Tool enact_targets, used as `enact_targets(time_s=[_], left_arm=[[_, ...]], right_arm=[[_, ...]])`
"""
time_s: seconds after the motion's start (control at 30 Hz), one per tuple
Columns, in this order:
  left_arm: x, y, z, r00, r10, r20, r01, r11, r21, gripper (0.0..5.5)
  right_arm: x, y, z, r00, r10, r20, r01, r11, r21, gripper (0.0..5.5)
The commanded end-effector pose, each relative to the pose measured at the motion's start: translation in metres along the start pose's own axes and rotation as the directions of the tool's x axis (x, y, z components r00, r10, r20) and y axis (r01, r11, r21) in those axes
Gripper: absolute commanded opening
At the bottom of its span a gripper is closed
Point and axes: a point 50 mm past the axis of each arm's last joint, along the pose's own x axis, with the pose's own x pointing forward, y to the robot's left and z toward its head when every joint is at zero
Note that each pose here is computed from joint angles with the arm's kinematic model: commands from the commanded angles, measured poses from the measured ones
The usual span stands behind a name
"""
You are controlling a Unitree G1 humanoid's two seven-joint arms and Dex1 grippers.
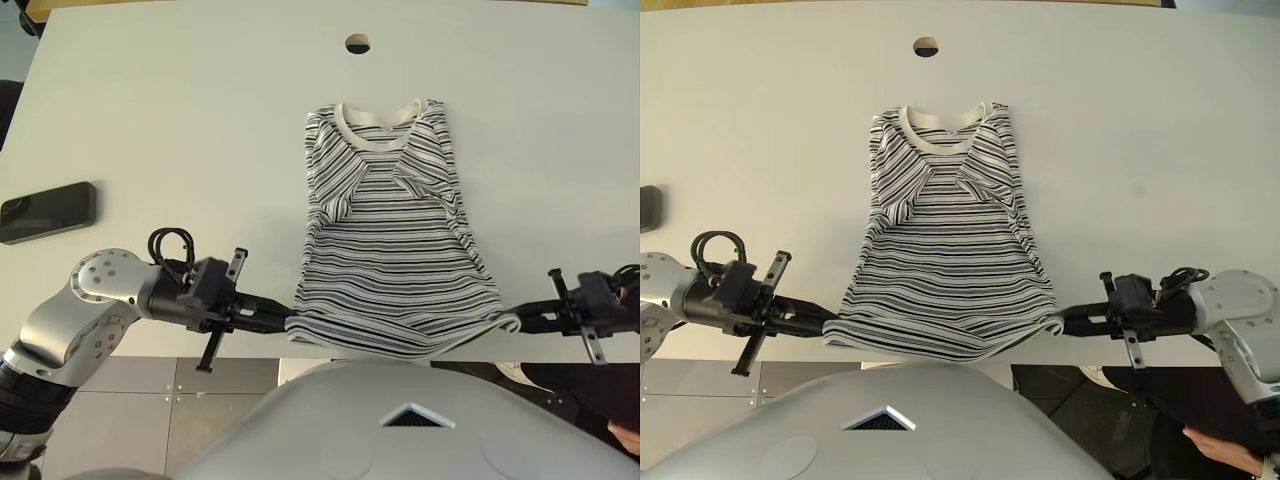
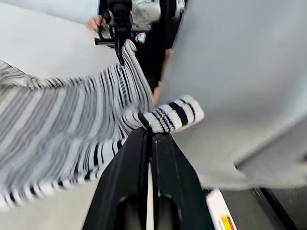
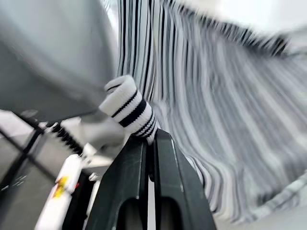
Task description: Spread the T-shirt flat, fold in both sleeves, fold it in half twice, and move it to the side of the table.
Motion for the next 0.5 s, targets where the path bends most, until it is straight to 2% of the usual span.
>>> enact_targets(time_s=[0.03,0.13,0.23,0.3,0.5], left_arm=[[-0.006,0.039,0.003,0.966,0.256,0.019,-0.256,0.956,0.140,0.12],[-0.013,0.072,-0.008,0.888,0.459,0.017,-0.452,0.866,0.213,0.12],[-0.021,0.097,-0.014,0.806,0.591,0.030,-0.579,0.777,0.248,0.12],[-0.028,0.113,-0.015,0.751,0.658,0.047,-0.645,0.718,0.261,0.12],[-0.036,0.141,-0.015,0.658,0.751,0.056,-0.734,0.622,0.273,0.12]], right_arm=[[0.002,-0.026,0.013,0.986,-0.142,0.083,0.152,0.979,-0.133,0.11],[0.006,-0.056,0.011,0.947,-0.308,0.094,0.322,0.922,-0.216,0.11],[0.009,-0.078,0.006,0.909,-0.405,0.102,0.418,0.873,-0.251,0.11],[0.011,-0.093,0.005,0.879,-0.462,0.115,0.476,0.840,-0.262,0.11],[0.027,-0.138,0.009,0.812,-0.574,0.109,0.578,0.761,-0.294,0.11]])
